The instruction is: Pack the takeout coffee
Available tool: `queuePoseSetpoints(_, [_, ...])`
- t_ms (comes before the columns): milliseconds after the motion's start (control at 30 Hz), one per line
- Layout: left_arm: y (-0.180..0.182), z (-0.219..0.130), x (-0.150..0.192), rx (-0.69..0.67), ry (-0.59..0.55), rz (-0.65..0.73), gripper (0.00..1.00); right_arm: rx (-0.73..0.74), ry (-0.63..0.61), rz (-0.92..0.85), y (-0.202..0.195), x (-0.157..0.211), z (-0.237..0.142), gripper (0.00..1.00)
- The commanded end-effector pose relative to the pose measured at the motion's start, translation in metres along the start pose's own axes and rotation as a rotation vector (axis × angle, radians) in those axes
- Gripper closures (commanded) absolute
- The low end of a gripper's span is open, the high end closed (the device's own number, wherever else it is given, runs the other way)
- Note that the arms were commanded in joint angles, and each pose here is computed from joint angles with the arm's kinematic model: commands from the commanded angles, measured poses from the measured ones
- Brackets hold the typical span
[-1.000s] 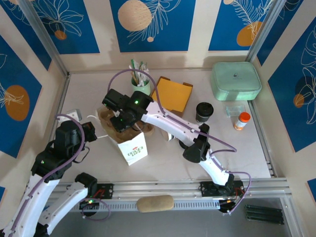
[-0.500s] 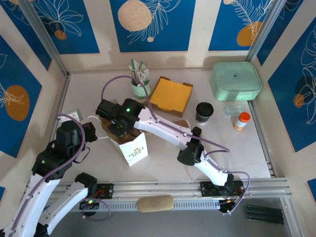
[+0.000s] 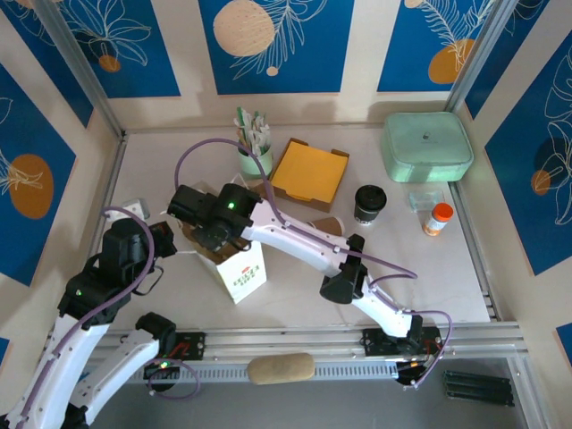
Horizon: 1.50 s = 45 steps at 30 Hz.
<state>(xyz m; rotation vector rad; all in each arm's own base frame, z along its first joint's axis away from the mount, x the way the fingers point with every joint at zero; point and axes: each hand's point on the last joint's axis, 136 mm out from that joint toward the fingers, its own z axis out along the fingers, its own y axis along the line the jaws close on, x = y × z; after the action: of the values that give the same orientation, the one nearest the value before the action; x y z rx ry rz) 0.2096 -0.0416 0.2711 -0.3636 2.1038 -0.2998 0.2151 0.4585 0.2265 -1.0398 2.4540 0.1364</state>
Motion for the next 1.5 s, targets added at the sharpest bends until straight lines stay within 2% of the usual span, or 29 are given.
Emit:
queuePoseSetpoints(0, [-0.002, 0.001, 0.0, 0.012, -0.002, -0.016, 1.0, -0.031, -0.018, -0.009, 0.002, -0.003, -0.011, 0.8])
queuePoseSetpoints(467, [-0.002, 0.001, 0.0, 0.014, -0.001, -0.014, 1.0, -0.129, 0.09, 0.045, 0.004, 0.01, 0.002, 0.79])
queuePoseSetpoints(933, [-0.002, 0.001, 0.0, 0.015, -0.001, -0.016, 1.0, -0.12, 0.16, 0.034, 0.007, 0.024, 0.021, 0.78])
queuePoseSetpoints(1133, [-0.001, 0.001, 0.001, 0.015, -0.001, -0.016, 1.0, -0.118, 0.164, 0.035, 0.006, 0.025, 0.023, 0.76])
queuePoseSetpoints(1467, [-0.002, 0.001, 0.001, 0.016, -0.002, -0.015, 1.0, -0.121, 0.156, 0.04, 0.005, 0.022, 0.021, 0.64])
